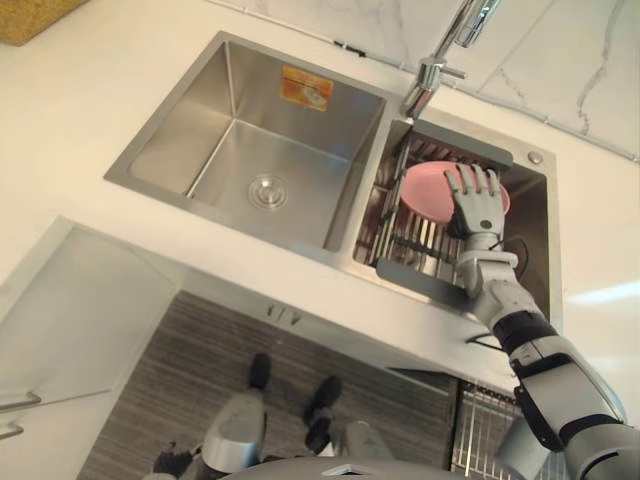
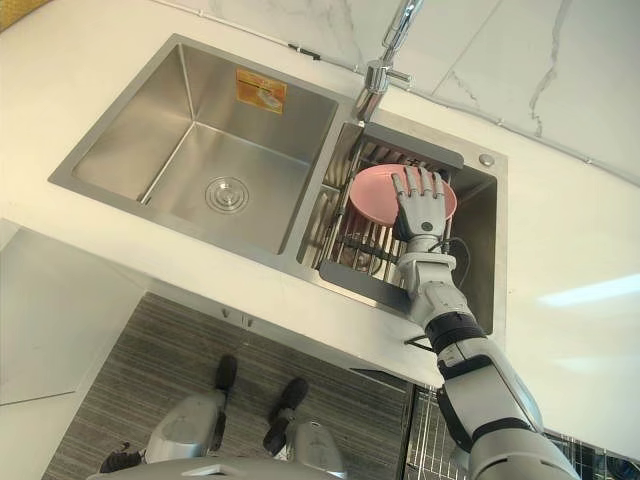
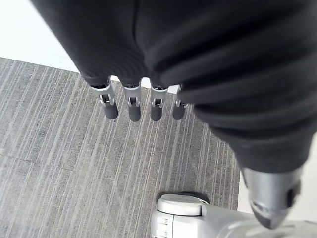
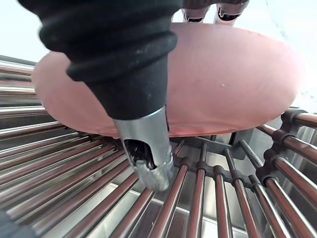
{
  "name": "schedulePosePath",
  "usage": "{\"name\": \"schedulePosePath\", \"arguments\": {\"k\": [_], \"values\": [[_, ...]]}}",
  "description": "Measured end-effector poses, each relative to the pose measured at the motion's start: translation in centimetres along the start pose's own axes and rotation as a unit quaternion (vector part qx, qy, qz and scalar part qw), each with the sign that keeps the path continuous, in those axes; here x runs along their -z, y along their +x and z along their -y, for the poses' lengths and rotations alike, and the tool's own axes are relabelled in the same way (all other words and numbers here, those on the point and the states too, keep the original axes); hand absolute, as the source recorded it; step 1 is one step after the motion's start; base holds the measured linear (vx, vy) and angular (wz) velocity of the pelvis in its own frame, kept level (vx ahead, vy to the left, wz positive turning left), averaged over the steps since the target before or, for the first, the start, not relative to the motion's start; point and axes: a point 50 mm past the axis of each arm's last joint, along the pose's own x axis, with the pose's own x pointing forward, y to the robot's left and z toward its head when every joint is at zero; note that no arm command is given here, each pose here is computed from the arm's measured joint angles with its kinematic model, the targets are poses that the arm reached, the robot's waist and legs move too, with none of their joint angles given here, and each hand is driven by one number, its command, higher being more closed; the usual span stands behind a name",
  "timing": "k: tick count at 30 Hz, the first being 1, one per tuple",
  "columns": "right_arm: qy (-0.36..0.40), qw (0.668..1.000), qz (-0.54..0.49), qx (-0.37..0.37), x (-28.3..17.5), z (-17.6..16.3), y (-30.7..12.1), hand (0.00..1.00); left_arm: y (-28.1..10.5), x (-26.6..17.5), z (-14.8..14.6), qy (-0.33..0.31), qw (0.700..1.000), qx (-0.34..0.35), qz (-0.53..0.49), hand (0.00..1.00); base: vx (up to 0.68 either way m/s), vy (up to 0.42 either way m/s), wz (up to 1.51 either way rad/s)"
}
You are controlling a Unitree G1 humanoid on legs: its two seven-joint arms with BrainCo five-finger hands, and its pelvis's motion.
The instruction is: Walk over to the sink, pick up the cup, carry it to the dishwasher, place the cup inside the dishwasher, then close the dishwasher door
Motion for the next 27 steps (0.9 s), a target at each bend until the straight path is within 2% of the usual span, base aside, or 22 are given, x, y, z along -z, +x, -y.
{"name": "schedulePosePath", "arguments": {"k": [22, 27], "values": [[0.014, 0.999, 0.02, 0.039, -0.3, 1.2, 0.5, 1.0, 0.0, -0.2, 0.1, 0.0, 1.0, -0.003, 0.005, 0.0, 0.05, -0.011, -0.02], [0.044, 0.997, 0.028, 0.065, -1.1, 2.3, 0.9, 1.0, 0.0, -0.3, 0.1, -0.004, 1.0, -0.006, 0.007, 0.0, 0.05, -0.004, -0.1]]}}
